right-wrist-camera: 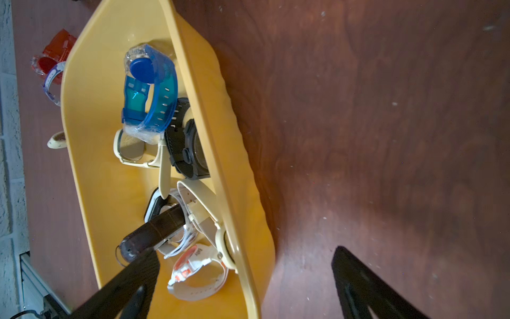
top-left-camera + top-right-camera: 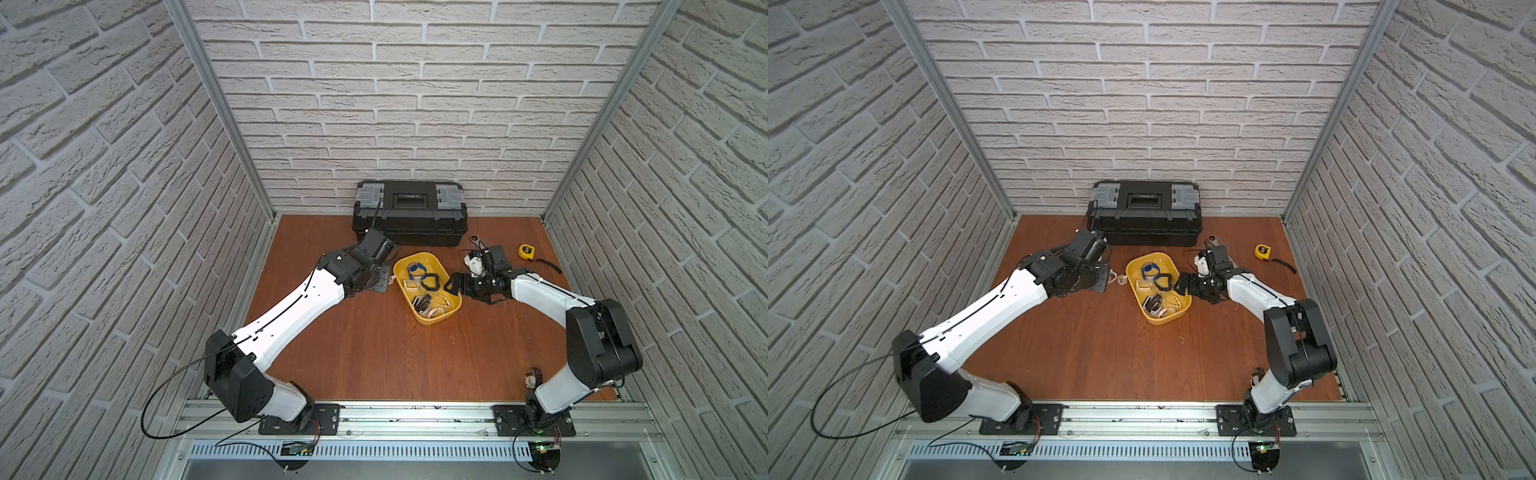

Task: Put the watch into the storage box
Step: Adjust the storage box at the center of the board, then place the watch in the storage box, then pick up the watch from the storage box.

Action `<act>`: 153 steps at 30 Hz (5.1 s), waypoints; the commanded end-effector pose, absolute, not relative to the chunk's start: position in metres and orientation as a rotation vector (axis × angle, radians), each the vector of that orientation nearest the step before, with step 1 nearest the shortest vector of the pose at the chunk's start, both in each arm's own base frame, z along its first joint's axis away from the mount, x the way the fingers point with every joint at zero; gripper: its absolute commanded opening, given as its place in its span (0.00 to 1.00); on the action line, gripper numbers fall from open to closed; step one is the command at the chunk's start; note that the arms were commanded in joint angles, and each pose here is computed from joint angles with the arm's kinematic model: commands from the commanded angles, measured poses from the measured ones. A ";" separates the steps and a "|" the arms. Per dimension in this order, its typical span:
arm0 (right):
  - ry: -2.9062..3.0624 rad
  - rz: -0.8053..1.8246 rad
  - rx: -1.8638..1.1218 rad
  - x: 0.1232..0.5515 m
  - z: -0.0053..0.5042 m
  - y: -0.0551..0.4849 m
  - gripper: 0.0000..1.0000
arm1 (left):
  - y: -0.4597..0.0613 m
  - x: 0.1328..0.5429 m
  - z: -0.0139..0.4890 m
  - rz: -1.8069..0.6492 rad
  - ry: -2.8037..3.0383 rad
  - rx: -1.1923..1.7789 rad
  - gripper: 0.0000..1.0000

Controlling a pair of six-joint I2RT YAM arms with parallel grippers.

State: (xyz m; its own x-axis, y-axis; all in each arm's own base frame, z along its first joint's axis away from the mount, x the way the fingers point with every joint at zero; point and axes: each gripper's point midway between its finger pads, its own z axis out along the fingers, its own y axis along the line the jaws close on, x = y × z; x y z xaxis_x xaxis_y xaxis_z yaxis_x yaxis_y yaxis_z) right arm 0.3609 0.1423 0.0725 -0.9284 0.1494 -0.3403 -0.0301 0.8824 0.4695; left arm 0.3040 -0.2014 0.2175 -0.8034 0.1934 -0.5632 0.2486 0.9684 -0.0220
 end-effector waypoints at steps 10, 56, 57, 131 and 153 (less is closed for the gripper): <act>2.569 0.855 -0.164 0.331 0.098 0.230 0.99 | -0.218 0.293 0.228 -0.259 2.550 0.358 0.01; 2.443 0.615 0.056 0.263 0.176 0.122 1.00 | -0.255 0.319 0.086 0.185 2.820 0.565 0.14; 2.444 0.615 0.056 0.263 0.175 0.122 1.00 | -0.256 0.320 0.087 0.184 2.816 0.566 0.20; 2.617 0.872 -0.156 0.377 0.084 0.350 0.41 | -0.078 0.255 0.221 -0.261 2.394 -0.128 0.98; 2.497 0.819 -0.245 0.381 0.168 0.340 0.05 | -0.071 0.255 0.220 -0.245 2.385 -0.140 0.98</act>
State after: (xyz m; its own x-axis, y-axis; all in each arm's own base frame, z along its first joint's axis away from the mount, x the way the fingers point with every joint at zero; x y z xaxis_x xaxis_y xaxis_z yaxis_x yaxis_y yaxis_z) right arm 0.3799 0.3454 0.1168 -0.9086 -0.0072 -0.4176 -0.2528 0.8054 0.5361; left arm 0.2540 -0.0719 0.2188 -0.7428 -0.1786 -0.6453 -0.0426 0.9744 -0.2206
